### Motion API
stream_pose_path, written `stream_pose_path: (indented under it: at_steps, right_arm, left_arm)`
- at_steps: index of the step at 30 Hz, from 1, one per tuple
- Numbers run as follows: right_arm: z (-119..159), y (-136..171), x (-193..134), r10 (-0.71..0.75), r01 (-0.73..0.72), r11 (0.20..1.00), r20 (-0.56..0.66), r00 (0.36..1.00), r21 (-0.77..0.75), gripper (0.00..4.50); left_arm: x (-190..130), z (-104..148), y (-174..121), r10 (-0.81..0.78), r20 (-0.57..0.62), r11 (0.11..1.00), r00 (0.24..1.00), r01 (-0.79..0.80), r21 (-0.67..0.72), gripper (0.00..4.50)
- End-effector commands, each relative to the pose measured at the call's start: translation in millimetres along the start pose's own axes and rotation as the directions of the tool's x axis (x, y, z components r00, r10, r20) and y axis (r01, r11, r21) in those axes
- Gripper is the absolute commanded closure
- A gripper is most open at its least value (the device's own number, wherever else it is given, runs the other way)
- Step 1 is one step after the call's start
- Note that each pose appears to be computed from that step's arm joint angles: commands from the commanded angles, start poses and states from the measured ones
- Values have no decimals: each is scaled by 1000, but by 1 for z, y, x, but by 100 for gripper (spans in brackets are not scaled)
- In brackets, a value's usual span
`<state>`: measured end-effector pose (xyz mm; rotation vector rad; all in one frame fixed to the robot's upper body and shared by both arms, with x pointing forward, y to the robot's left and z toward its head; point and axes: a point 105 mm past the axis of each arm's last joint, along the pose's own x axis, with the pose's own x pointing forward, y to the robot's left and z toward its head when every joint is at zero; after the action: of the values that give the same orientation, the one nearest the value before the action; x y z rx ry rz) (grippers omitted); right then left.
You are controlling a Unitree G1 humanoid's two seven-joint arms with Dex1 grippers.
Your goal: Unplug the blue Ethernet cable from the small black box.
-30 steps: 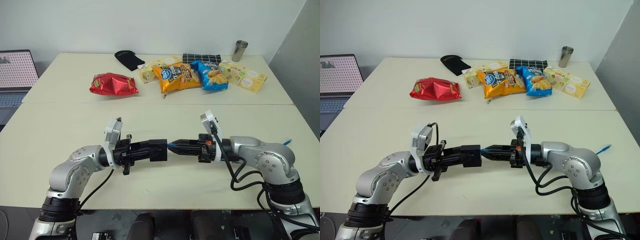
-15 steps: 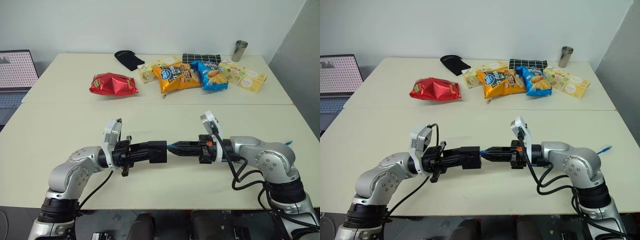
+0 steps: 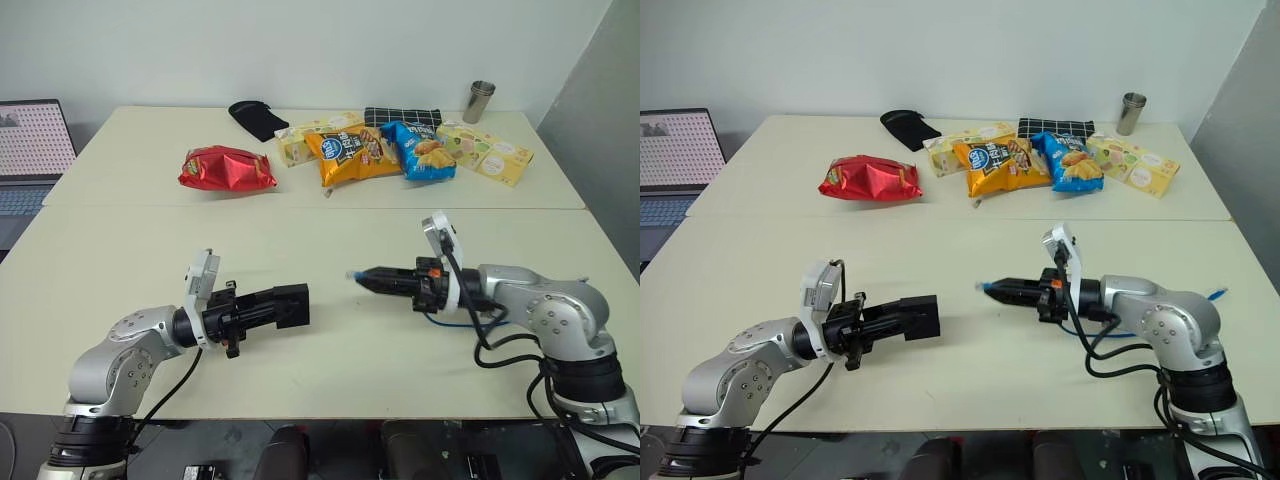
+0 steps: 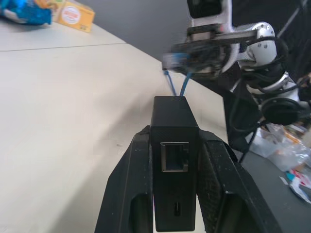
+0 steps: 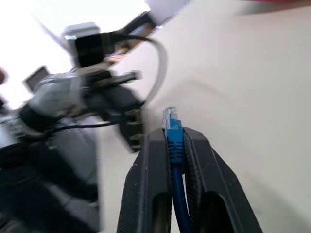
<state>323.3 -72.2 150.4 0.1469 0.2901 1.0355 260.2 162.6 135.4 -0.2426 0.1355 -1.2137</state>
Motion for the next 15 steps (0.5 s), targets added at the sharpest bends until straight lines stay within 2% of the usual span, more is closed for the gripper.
stream_pose_path:
  at_steps: [1,5,7,15]
  right_arm:
    - [-15,-66,8,-365,362,921,10,931,-142,442]
    - [-26,-69,19,-367,364,925,-7,930,-106,442]
    - [-32,-67,20,-354,348,930,-33,935,-115,371]
    - [-23,-64,-5,-310,293,934,-61,949,-203,198]
  left_arm:
    - [1,7,-1,41,-2,998,999,-40,39,371]
    - [0,7,0,74,-20,996,997,-73,45,371]
    - [-1,7,1,96,-37,994,995,-94,61,371]
    - [-6,10,10,227,-42,966,973,-219,140,371]
